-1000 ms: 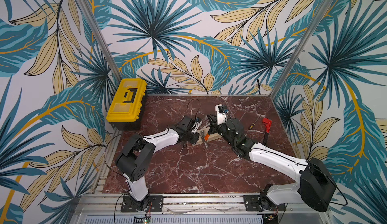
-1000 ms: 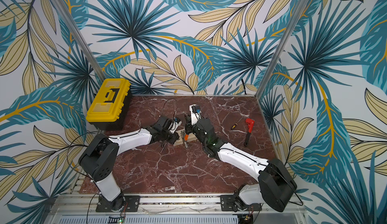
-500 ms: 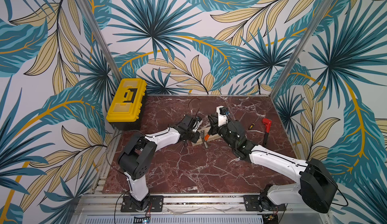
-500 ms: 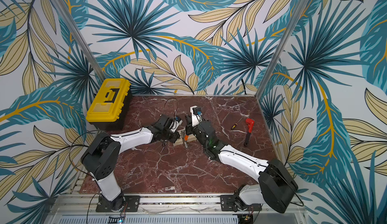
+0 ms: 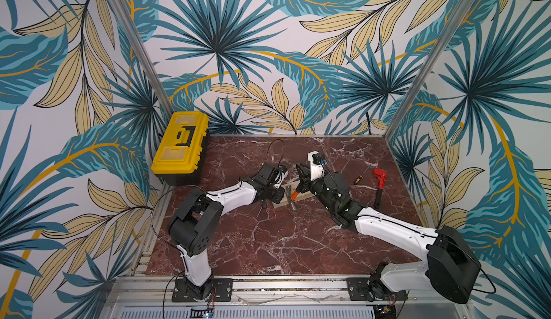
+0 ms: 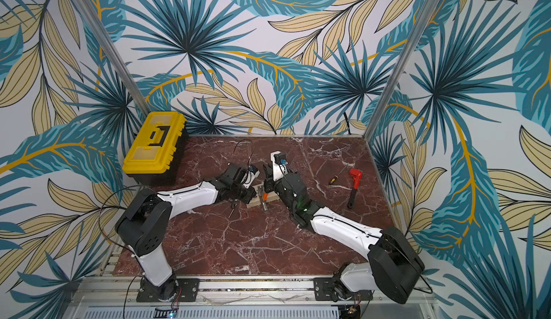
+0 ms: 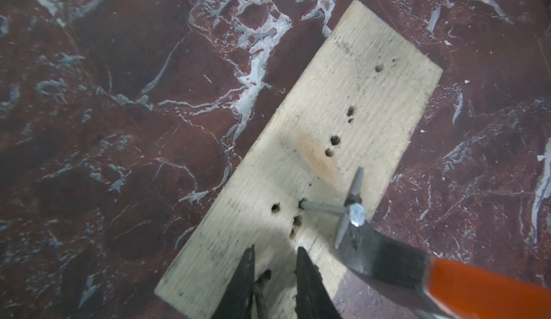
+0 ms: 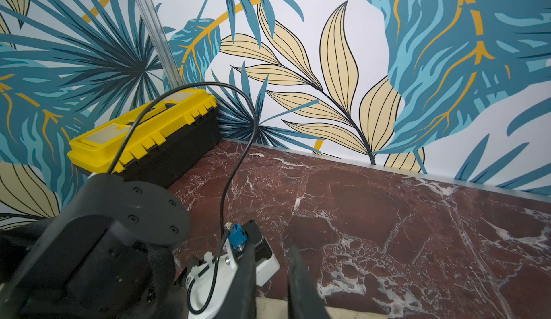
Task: Use a claw hammer to pull out a nail
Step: Remove the nail from the mounting plate.
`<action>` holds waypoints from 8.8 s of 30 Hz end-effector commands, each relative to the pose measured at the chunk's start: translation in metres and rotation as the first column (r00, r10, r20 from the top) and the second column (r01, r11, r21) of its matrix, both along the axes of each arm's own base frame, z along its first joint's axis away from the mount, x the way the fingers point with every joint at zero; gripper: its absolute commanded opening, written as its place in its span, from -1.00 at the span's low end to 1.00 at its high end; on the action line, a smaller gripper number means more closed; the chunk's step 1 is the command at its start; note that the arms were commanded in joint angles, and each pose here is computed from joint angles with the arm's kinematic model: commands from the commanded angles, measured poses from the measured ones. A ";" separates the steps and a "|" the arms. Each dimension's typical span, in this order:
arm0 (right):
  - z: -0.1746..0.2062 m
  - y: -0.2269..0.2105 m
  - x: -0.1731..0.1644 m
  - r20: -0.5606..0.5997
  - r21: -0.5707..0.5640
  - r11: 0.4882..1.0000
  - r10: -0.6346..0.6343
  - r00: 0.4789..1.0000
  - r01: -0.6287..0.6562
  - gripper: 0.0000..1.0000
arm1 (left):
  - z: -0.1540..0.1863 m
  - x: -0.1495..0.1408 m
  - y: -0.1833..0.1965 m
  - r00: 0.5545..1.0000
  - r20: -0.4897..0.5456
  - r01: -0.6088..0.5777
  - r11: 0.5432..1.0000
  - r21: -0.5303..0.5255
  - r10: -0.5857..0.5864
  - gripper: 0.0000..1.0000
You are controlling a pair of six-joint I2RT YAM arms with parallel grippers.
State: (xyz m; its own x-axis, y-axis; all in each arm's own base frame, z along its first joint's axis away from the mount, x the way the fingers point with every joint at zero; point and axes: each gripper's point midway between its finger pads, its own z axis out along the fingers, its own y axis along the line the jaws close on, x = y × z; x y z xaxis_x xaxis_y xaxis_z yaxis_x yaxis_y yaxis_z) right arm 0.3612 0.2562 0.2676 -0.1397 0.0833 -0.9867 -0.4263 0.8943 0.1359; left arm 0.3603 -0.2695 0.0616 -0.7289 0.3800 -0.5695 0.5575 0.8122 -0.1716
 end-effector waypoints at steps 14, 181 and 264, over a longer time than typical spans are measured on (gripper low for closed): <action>-0.054 -0.005 -0.015 -0.096 -0.137 0.990 0.011 0.995 -0.024 -1.00 | -0.074 -0.049 0.038 0.967 -0.248 -0.007 0.984 0.177 0.052 -0.50; -0.082 -0.011 -0.049 -0.084 -0.240 0.971 -0.024 0.996 0.003 -1.00 | -0.113 -0.058 0.059 0.893 -0.407 -0.074 0.955 0.286 0.191 -0.57; -0.101 -0.042 -0.070 -0.108 -0.231 0.970 -0.103 0.989 0.076 -1.00 | -0.123 -0.061 0.064 0.873 -0.437 -0.085 0.951 0.297 0.215 -0.57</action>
